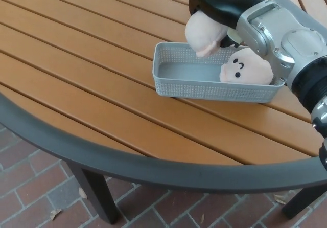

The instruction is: The robot walks towards a desk kept outside and uses its right hand to pick up two emotional support dumplings one after the other and puts it in a container kept in front of it on the desk

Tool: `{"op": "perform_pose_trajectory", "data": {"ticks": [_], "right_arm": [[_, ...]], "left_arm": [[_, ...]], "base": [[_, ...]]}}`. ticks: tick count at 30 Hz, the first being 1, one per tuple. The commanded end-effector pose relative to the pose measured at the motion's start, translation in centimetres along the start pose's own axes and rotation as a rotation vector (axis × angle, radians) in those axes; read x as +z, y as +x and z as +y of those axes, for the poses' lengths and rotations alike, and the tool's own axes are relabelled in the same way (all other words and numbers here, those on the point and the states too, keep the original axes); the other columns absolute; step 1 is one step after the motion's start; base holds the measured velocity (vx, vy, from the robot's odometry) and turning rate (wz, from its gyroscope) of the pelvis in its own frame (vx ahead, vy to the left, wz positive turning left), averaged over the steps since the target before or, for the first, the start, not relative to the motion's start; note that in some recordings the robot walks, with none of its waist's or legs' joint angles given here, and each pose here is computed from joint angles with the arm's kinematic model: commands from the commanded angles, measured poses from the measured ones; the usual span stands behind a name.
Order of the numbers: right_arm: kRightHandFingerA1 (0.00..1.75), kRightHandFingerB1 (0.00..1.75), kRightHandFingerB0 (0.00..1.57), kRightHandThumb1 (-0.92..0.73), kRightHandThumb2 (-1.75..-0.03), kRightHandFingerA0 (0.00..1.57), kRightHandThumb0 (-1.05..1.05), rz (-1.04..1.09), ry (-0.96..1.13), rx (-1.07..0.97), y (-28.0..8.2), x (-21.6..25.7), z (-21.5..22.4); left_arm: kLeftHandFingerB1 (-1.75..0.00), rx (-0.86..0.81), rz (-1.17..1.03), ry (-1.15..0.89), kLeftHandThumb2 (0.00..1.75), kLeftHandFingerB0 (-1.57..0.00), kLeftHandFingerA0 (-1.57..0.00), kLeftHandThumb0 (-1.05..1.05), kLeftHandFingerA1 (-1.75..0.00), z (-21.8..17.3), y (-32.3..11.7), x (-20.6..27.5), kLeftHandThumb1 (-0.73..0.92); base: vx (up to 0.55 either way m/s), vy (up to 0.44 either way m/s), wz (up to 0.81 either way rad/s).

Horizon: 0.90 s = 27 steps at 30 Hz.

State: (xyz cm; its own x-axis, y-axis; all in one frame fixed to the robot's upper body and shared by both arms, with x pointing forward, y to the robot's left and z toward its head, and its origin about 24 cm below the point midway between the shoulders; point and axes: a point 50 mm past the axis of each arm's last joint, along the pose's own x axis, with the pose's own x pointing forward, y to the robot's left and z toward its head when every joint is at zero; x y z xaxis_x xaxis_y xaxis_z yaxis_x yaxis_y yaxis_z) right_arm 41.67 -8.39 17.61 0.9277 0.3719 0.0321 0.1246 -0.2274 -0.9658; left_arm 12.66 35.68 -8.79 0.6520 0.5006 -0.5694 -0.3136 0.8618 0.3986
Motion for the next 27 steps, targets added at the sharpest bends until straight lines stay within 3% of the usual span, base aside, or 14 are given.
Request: {"op": "perform_pose_trajectory", "data": {"ticks": [1,2,7,8,15,16,19,20,24,25,27], "right_arm": [[1.60,0.68,0.75,-0.43,-0.62,1.00,-0.38,0.059,-0.016,-0.006,0.1,-0.7,-0.3],[1.61,0.65,0.83,-0.50,-0.55,0.87,-0.28,0.057,-0.013,0.002,0.1,-0.6,-0.1],[1.58,0.61,0.87,-0.51,-0.55,0.88,-0.33,0.024,0.012,0.025,-0.1,-0.1,0.6],[1.63,0.57,0.83,-0.55,-0.59,0.81,-0.37,0.009,0.025,0.046,-0.1,0.3,0.9],[1.54,0.52,0.75,-0.55,-0.59,0.80,-0.27,-0.049,0.053,0.125,-0.2,1.5,1.8],[1.50,0.54,0.68,-0.56,-0.59,0.78,-0.24,-0.064,0.077,0.145,-0.4,2.2,2.5],[1.48,0.57,0.67,-0.58,-0.57,0.78,-0.24,-0.067,0.081,0.160,-0.5,2.6,3.0],[1.53,0.61,0.62,-0.55,-0.59,0.78,-0.25,-0.065,0.081,0.168,-0.6,2.7,3.4],[1.52,0.50,0.58,-0.55,-0.59,0.75,-0.27,-0.039,0.071,0.201,-0.8,2.7,4.1],[0.96,0.47,0.52,-0.60,-0.58,0.57,-0.33,-0.016,0.032,0.249,-0.7,2.6,4.2],[0.96,0.47,0.52,-0.60,-0.58,0.57,-0.33,-0.005,0.016,0.269,-0.7,2.5,4.3]], "left_arm": [[-1.20,0.004,-0.019,0.020,0.79,-1.36,-1.34,-0.22,-1.22,0.1,-0.1,0.1,-0.18],[-1.20,0.004,-0.020,0.021,0.79,-1.36,-1.34,-0.22,-1.21,0.1,-0.1,0.1,-0.18],[-1.19,0.009,-0.016,0.016,0.80,-1.34,-1.33,-0.22,-1.21,0.2,0.0,0.3,-0.17],[-1.20,0.011,-0.019,0.015,0.80,-1.34,-1.33,-0.22,-1.21,0.2,0.1,0.3,-0.17],[-1.20,0.008,-0.038,0.001,0.79,-1.36,-1.34,-0.22,-1.22,0.0,0.3,0.9,-0.19],[-0.77,-0.002,-0.055,0.006,1.13,-1.54,-1.50,-1.05,-0.94,0.0,0.3,1.1,0.01],[-0.79,-0.006,-0.061,0.012,1.12,-1.53,-1.50,-1.05,-0.95,-0.1,0.3,1.1,0.02],[-0.87,-0.011,-0.065,0.003,1.08,-1.50,-1.51,-1.05,-0.99,-0.1,0.3,1.2,0.02],[-0.78,-0.016,-0.078,-0.007,1.10,-1.53,-1.54,-1.05,-0.93,-0.1,0.4,1.5,0.01],[-0.70,-0.012,-0.070,-0.005,1.12,-1.57,-1.55,-1.05,-0.90,-0.2,0.4,1.4,-0.01],[-0.70,-0.010,-0.066,-0.004,1.12,-1.57,-1.55,-1.05,-0.90,-0.2,0.4,1.3,-0.01]], "base": [[0.00,0.000,0.00],[0.00,0.000,0.00],[0.00,0.000,0.00],[0.00,0.000,0.00],[0.00,0.000,0.00],[0.00,0.000,0.00],[0.00,0.000,0.00],[0.00,0.000,0.00],[0.00,0.000,0.00],[0.00,0.000,0.00],[0.00,0.000,0.00]]}}
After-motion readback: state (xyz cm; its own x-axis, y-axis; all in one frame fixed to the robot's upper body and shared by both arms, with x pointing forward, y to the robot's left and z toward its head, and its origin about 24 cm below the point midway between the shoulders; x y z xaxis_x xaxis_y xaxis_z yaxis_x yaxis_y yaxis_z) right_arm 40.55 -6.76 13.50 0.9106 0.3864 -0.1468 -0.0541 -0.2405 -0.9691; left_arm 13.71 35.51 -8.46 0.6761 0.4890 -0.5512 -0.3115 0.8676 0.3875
